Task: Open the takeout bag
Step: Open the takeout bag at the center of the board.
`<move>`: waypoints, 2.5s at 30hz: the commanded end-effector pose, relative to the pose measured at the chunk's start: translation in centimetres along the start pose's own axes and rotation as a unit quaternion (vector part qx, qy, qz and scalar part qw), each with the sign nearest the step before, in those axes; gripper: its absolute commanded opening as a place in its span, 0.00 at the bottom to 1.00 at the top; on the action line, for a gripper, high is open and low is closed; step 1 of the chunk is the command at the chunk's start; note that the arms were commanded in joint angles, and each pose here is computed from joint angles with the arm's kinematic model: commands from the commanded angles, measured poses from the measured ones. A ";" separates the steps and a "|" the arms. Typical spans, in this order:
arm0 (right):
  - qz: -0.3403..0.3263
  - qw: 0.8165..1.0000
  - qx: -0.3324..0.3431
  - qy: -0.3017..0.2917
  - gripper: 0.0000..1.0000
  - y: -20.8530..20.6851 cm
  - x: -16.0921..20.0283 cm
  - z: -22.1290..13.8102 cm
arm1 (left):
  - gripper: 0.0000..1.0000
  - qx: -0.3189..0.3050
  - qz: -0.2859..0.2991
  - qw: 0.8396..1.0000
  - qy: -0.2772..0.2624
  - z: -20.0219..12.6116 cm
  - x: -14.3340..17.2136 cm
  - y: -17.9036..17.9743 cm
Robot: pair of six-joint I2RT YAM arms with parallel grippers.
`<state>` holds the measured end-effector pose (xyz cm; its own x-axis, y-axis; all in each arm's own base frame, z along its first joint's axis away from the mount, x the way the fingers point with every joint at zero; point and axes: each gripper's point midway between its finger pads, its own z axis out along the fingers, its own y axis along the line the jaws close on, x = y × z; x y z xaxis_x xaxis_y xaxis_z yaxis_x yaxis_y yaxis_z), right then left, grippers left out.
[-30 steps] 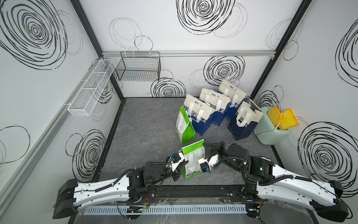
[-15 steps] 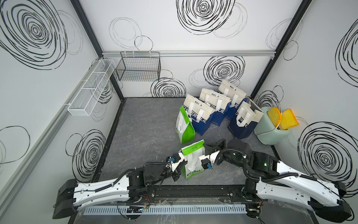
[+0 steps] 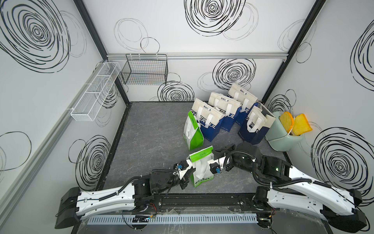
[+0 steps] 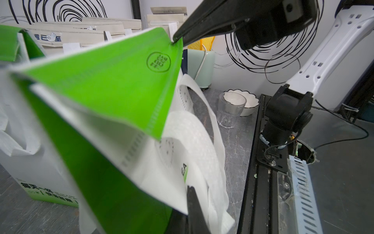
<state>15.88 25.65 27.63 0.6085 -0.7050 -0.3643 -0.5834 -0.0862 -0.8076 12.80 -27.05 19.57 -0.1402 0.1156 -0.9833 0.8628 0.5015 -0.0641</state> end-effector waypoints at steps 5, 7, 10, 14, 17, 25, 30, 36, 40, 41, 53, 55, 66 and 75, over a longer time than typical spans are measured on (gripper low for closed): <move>0.042 0.996 0.059 -0.052 0.00 -4.7 -2.8 -2.1 | 0.00 0.012 -0.005 0.999 -0.033 -0.2 -2.1 -0.5; 0.043 0.996 0.062 -0.047 0.00 -5.0 -2.7 -2.2 | 0.00 0.012 -0.004 0.999 -0.032 -0.1 -2.1 -0.5; 0.049 0.996 0.059 -0.048 0.00 -5.2 -2.8 -2.3 | 0.00 0.008 -0.004 1.000 -0.030 -0.1 -1.9 -0.4; 0.061 0.995 0.057 -0.053 0.00 -5.3 -3.1 -2.4 | 0.00 0.007 -0.004 1.000 -0.028 -0.1 -1.8 -0.4; 0.074 0.994 0.057 -0.054 0.00 -5.7 -3.2 -2.6 | 0.00 0.006 -0.004 1.000 -0.028 -0.1 -1.8 -0.3; 0.122 0.987 0.068 -0.077 0.00 -7.1 -4.1 -3.7 | 0.00 0.005 -0.004 1.000 -0.026 0.0 -1.7 -0.3; 0.123 0.988 0.051 -0.085 0.00 -6.4 -4.2 -3.6 | 0.00 0.004 -0.004 1.000 -0.027 0.0 -1.7 -0.3; 0.107 0.989 0.039 -0.096 0.00 -4.7 -4.0 -3.2 | 0.00 0.003 -0.004 1.000 -0.027 0.0 -1.7 -0.2; 0.102 0.987 0.053 -0.112 0.27 -4.4 -4.0 -3.6 | 0.00 0.004 -0.005 1.000 -0.026 0.0 -1.7 -0.3; 0.101 0.987 0.052 -0.115 0.31 -4.3 -4.0 -3.8 | 0.00 0.004 -0.005 1.000 -0.027 0.0 -1.7 -0.3; 0.094 0.985 0.041 -0.137 0.44 -2.2 -4.5 -3.1 | 0.00 -0.003 -0.007 1.000 -0.029 0.0 -1.7 0.0; 0.070 0.988 0.039 -0.134 0.46 -1.2 -4.6 -2.5 | 0.00 -0.004 -0.008 1.000 -0.030 0.0 -1.8 0.0; 0.007 0.995 0.024 -0.091 0.49 1.3 -4.8 0.4 | 0.00 -0.004 -0.006 1.000 -0.030 0.1 -1.8 0.0; -0.025 0.996 0.058 -0.057 0.46 1.2 -4.0 1.3 | 0.00 -0.004 -0.009 0.999 -0.030 0.0 -1.8 0.1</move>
<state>13.10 29.07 26.79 0.6817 -0.6139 -0.3981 -0.5416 -0.0574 -0.8387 12.84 -27.17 19.21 -0.1448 0.1270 -0.9813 0.8625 0.5023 -0.0622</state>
